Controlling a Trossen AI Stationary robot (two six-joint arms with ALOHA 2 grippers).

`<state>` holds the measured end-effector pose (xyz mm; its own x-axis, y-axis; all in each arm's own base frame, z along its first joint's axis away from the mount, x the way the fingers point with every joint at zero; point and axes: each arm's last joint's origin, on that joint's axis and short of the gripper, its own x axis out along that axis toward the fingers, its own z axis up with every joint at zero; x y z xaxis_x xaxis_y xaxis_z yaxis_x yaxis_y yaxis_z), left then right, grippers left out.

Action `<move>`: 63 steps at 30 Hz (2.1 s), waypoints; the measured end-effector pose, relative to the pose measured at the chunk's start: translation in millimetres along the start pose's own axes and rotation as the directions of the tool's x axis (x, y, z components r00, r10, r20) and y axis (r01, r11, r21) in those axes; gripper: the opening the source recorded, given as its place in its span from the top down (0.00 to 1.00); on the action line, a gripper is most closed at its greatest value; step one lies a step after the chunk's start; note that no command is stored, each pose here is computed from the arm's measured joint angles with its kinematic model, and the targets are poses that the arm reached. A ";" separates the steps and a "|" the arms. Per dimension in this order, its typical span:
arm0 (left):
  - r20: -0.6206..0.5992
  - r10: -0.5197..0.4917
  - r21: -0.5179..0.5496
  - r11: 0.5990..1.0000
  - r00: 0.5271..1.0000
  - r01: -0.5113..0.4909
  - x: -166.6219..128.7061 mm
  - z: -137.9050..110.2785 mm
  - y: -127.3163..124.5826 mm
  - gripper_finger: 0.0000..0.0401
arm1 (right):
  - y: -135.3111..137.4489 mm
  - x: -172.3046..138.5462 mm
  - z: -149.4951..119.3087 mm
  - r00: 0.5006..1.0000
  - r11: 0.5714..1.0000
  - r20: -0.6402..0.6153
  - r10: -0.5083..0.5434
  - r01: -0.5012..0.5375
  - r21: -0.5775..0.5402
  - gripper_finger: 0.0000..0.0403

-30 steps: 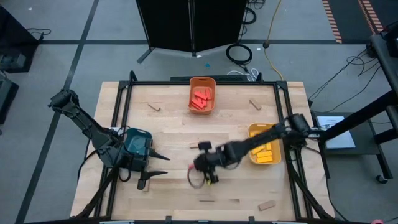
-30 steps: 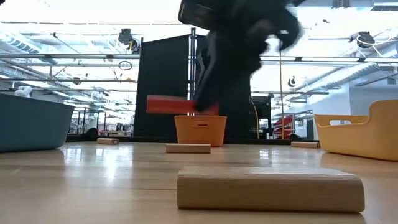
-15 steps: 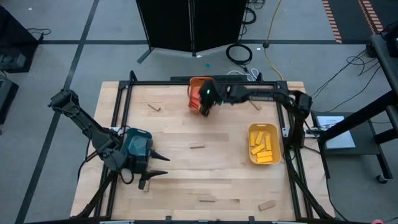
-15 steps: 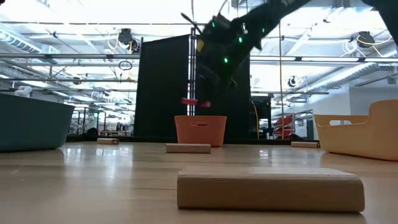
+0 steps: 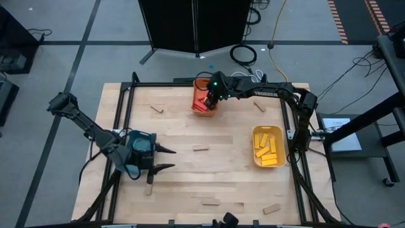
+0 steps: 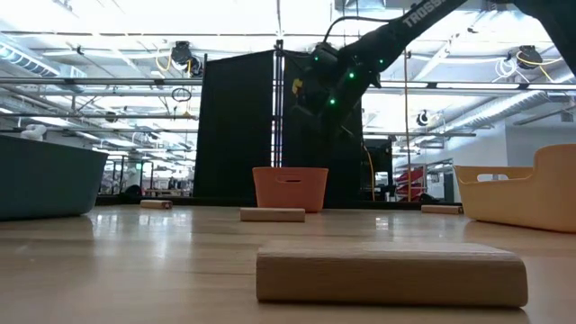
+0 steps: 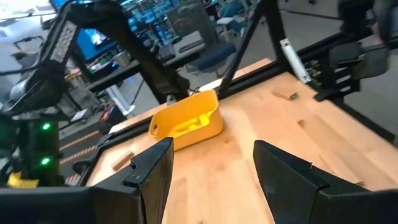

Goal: Sort blocks
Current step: Put the center brown block into the blue bin

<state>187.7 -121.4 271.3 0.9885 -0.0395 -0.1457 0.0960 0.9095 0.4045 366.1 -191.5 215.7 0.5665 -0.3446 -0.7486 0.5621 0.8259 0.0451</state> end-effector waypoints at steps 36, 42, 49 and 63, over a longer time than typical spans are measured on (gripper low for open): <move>-0.069 -0.030 -0.283 0.959 0.997 0.009 -11.5 -5.4 2.1 0.45 | 216.6 -22.4 -85.5 0.940 0.854 -0.122 0.320 -0.341 -0.394 0.50; -0.077 -0.066 -0.285 0.958 0.995 0.042 -15.6 -5.8 -4.5 0.45 | 214.2 0.9 -96.3 0.944 0.839 -0.164 0.286 -0.329 -0.434 0.50; -0.082 -0.039 -0.253 0.967 0.996 0.017 -15.9 -5.7 -4.1 0.45 | 207.3 9.8 -95.4 0.949 0.827 -0.168 0.268 -0.316 -0.466 0.50; -0.084 -0.032 -0.231 0.973 0.996 0.012 -15.8 -5.8 -3.8 0.45 | 187.8 26.9 -122.8 0.949 0.846 -0.196 0.248 -0.311 -0.433 0.50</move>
<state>171.1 -121.8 266.8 0.9717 -0.0339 -0.2338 0.0782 0.9799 0.1832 412.9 9.1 122.8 0.5588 -0.0347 -0.8285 0.0383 0.9991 -0.0160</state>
